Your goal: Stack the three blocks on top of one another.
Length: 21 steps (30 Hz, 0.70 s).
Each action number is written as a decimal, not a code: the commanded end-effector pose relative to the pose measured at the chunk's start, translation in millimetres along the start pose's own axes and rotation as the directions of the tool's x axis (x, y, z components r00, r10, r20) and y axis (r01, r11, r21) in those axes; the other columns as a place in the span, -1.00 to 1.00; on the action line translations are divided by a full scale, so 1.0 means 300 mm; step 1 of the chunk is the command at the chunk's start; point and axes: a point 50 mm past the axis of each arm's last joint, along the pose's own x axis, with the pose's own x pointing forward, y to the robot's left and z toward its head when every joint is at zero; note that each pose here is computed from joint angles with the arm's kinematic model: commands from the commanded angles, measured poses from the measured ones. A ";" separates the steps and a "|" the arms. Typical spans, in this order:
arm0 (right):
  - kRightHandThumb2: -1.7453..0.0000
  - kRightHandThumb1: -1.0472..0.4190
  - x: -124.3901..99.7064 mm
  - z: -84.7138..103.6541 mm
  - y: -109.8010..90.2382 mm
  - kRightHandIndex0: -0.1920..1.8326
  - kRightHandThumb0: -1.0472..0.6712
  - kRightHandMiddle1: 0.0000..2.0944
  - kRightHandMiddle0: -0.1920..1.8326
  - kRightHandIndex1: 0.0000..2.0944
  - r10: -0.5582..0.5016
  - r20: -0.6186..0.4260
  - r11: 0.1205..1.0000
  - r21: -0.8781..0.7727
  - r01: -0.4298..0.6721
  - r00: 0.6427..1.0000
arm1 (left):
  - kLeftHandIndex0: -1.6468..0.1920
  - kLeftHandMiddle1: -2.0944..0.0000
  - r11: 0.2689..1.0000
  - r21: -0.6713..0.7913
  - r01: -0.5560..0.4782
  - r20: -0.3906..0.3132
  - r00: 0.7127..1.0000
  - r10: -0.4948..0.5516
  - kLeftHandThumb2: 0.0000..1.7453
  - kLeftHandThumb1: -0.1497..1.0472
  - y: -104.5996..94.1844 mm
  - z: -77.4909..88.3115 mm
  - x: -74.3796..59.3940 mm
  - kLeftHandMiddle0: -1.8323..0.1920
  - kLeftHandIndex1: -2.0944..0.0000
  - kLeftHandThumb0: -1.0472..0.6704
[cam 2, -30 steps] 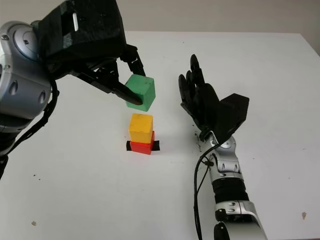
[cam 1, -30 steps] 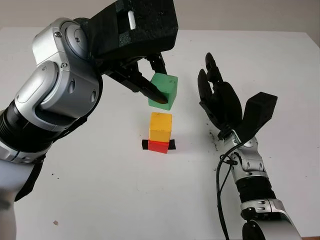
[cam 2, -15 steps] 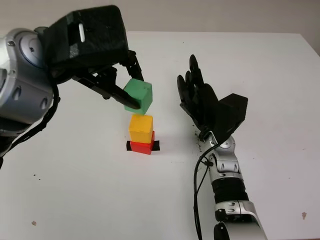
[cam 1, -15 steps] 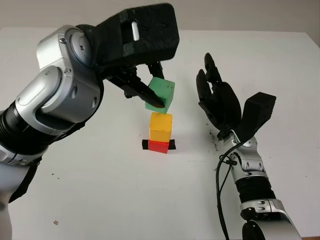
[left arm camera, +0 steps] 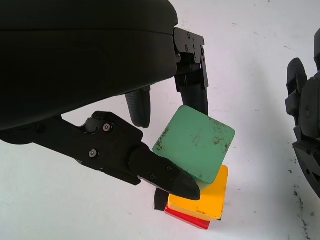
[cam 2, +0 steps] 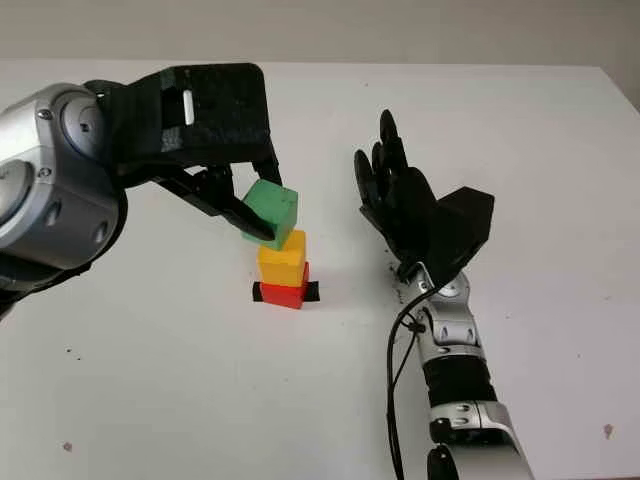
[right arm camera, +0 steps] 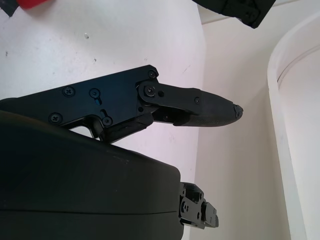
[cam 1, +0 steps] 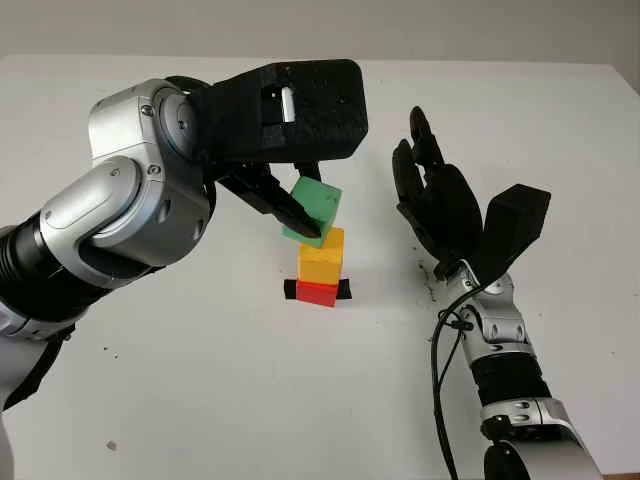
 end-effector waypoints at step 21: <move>0.38 -1.00 -0.012 -0.001 -0.003 -1.00 -0.53 -1.00 -1.00 -1.00 -0.004 0.002 1.000 -0.003 0.004 1.000 | 0.24 -0.62 0.999 0.037 -0.002 0.044 0.999 0.001 -0.87 1.00 -0.011 0.015 -0.001 0.88 -1.00 -0.22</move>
